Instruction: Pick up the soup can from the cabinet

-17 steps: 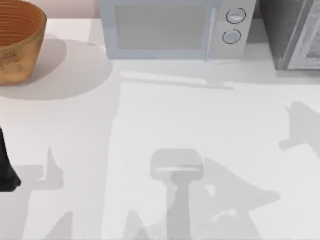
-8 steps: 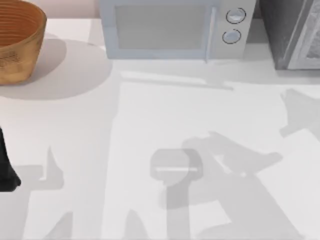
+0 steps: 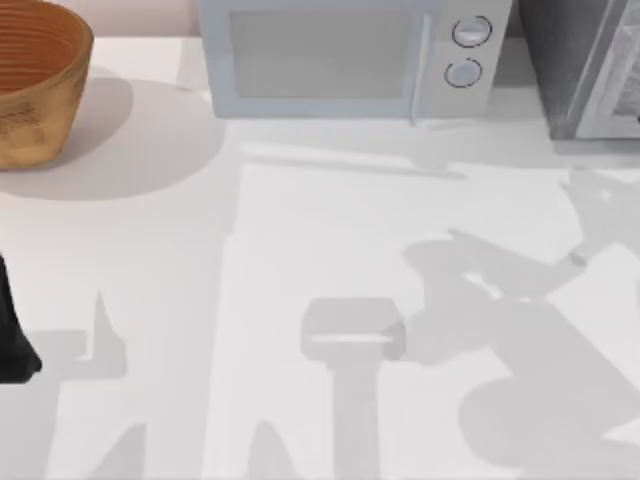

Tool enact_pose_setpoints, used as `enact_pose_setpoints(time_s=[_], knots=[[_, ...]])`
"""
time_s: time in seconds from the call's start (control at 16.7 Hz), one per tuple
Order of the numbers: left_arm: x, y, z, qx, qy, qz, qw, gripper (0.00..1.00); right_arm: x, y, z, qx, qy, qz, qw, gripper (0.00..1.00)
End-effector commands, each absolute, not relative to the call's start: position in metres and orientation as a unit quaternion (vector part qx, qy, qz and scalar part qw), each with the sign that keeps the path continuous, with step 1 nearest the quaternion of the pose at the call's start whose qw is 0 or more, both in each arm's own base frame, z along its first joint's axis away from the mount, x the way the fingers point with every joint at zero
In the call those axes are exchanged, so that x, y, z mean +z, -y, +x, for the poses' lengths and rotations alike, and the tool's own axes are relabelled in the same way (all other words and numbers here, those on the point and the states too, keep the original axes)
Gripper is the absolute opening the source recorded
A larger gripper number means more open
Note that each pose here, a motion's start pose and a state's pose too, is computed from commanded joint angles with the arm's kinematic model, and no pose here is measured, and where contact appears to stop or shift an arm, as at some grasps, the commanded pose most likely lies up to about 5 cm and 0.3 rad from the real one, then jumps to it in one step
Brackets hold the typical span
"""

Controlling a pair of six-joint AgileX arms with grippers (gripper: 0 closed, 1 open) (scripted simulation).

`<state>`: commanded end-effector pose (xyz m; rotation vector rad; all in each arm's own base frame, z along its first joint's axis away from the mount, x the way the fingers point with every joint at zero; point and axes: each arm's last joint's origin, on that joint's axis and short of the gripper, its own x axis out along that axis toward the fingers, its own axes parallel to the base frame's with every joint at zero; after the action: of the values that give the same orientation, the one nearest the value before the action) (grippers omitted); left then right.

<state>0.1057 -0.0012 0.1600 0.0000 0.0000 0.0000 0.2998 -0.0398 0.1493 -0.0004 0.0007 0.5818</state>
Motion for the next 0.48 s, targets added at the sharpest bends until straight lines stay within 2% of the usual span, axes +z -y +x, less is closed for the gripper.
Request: enact_pose_setpoints(time_s=[0.48], knots=[[0.16,0.001,0.106,0.0,0.0,0.0,1.0,1.0,0.085,0.056,0.326,0.347,-0.001,0.002,0.938,0.0]])
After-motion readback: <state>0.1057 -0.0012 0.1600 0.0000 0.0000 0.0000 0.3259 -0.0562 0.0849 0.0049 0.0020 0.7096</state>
